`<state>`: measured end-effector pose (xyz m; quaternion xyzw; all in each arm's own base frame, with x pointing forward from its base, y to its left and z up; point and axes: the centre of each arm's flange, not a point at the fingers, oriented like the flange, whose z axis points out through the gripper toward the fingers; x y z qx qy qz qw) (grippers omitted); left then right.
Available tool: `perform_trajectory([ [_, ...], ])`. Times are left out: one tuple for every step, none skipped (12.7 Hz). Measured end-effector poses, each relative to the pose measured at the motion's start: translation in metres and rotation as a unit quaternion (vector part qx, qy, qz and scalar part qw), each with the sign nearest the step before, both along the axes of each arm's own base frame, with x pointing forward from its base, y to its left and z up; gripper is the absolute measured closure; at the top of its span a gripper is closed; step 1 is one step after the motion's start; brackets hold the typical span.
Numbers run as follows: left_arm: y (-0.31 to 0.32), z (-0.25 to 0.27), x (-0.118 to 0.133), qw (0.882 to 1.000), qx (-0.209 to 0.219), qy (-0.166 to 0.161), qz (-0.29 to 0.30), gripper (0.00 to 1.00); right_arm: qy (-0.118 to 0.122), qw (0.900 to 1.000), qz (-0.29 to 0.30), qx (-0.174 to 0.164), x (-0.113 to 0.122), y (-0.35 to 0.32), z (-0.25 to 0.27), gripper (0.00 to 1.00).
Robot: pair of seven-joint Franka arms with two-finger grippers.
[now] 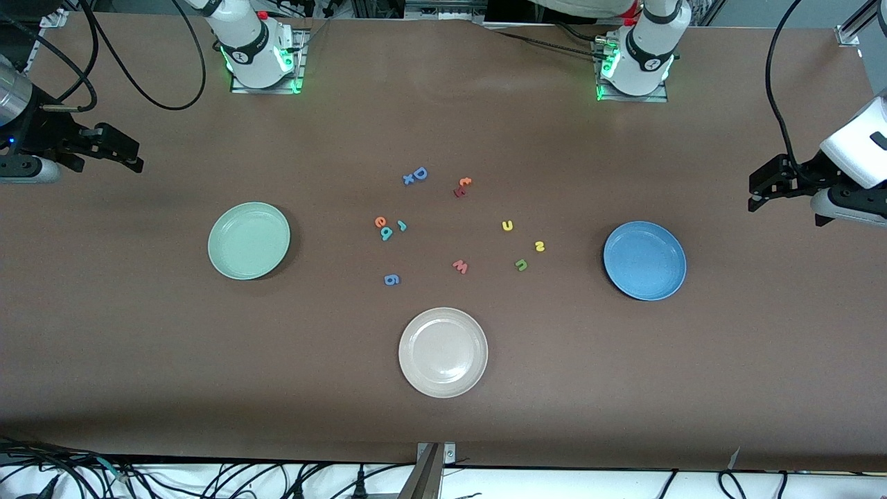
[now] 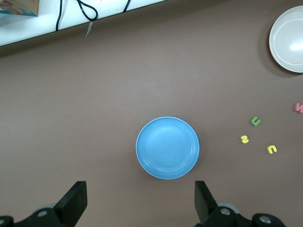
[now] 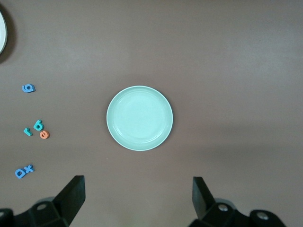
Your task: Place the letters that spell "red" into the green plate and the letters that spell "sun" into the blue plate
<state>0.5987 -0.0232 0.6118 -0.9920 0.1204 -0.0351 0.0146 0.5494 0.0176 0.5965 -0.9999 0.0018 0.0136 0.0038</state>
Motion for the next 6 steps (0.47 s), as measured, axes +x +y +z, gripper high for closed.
perform_trajectory([
  [0.0000,-0.0002,-0.0003,1.000,0.000,0.001,0.000,0.00,0.000,1.000,0.000,0.000,0.0000,0.0000,0.0000,0.00],
  [0.0000,-0.0007,-0.0008,1.000,0.000,0.004,0.000,0.00,0.000,1.000,0.000,0.000,0.0000,0.0000,0.0000,0.00],
  [0.0001,-0.0012,-0.0013,1.000,0.000,0.006,0.000,0.00,0.000,1.000,0.000,0.000,0.0000,0.0000,0.0001,0.00],
  [0.0001,-0.0016,-0.0017,1.000,0.000,0.008,0.000,0.00,0.000,1.000,0.000,0.000,0.0000,0.0000,0.0001,0.00],
  [0.0001,-0.0018,-0.0019,1.000,0.000,0.010,0.000,0.00,0.000,1.000,0.000,0.000,0.0000,0.0000,0.0001,0.00],
  [0.0001,-0.0018,-0.0020,1.000,0.000,0.010,0.000,0.00,0.000,1.000,0.000,0.000,0.0000,0.0000,0.0001,0.00],
])
